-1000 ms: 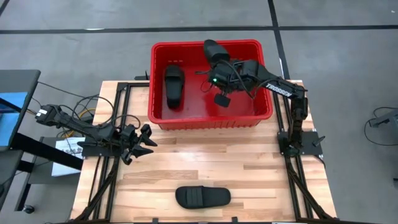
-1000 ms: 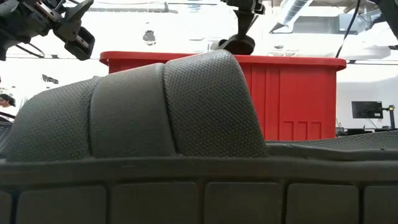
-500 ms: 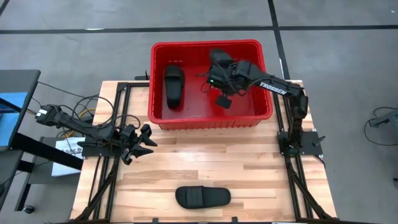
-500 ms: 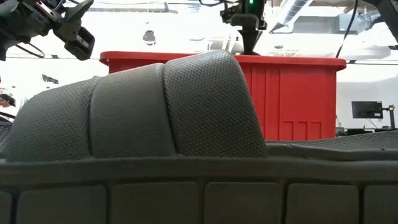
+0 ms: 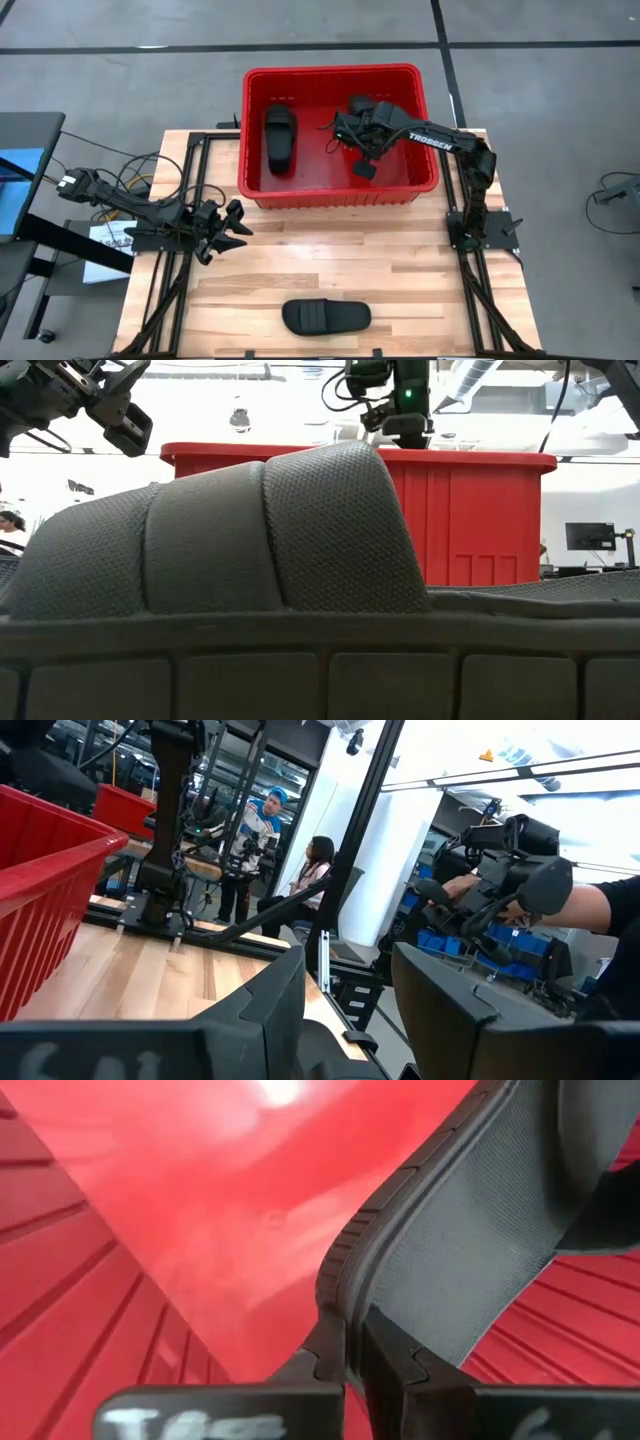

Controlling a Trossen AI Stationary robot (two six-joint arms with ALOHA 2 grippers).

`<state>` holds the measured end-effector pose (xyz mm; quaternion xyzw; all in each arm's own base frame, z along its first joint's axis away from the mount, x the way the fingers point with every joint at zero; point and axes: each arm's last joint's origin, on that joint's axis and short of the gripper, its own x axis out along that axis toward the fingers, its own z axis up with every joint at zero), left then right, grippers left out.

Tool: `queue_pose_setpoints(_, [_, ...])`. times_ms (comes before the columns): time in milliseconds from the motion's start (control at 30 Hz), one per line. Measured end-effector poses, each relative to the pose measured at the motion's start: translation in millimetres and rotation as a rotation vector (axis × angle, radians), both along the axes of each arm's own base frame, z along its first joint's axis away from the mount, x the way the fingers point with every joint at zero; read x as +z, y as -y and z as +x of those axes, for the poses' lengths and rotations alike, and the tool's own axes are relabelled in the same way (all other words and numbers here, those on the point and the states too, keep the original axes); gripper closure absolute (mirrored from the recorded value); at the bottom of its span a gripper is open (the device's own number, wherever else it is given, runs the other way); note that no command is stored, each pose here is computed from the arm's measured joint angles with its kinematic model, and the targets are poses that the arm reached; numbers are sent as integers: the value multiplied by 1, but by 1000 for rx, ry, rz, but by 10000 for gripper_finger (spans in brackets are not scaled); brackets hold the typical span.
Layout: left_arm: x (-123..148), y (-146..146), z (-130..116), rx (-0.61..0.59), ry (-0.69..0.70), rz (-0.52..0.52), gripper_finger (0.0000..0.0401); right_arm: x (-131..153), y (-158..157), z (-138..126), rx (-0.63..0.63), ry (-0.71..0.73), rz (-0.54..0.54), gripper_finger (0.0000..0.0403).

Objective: Pick and place slides into bin
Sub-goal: Put the black slipper into the red bin

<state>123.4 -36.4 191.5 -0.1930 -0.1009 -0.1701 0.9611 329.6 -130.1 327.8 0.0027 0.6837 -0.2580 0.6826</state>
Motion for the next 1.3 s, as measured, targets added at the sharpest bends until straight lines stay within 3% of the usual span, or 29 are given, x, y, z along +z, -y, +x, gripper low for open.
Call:
queue_pose_setpoints(467, [0,0,0,0,0,0,259,-18,20,-5,-17,23,117,402])
queue_pose_setpoints(767, [0,0,0,0,-1,1,259,-18,33,-7,-50,70,136,402])
queue_pose_setpoints(1300, [-3,0,1,1,-28,8,259,-66,43,15,-23,-53,214,402])
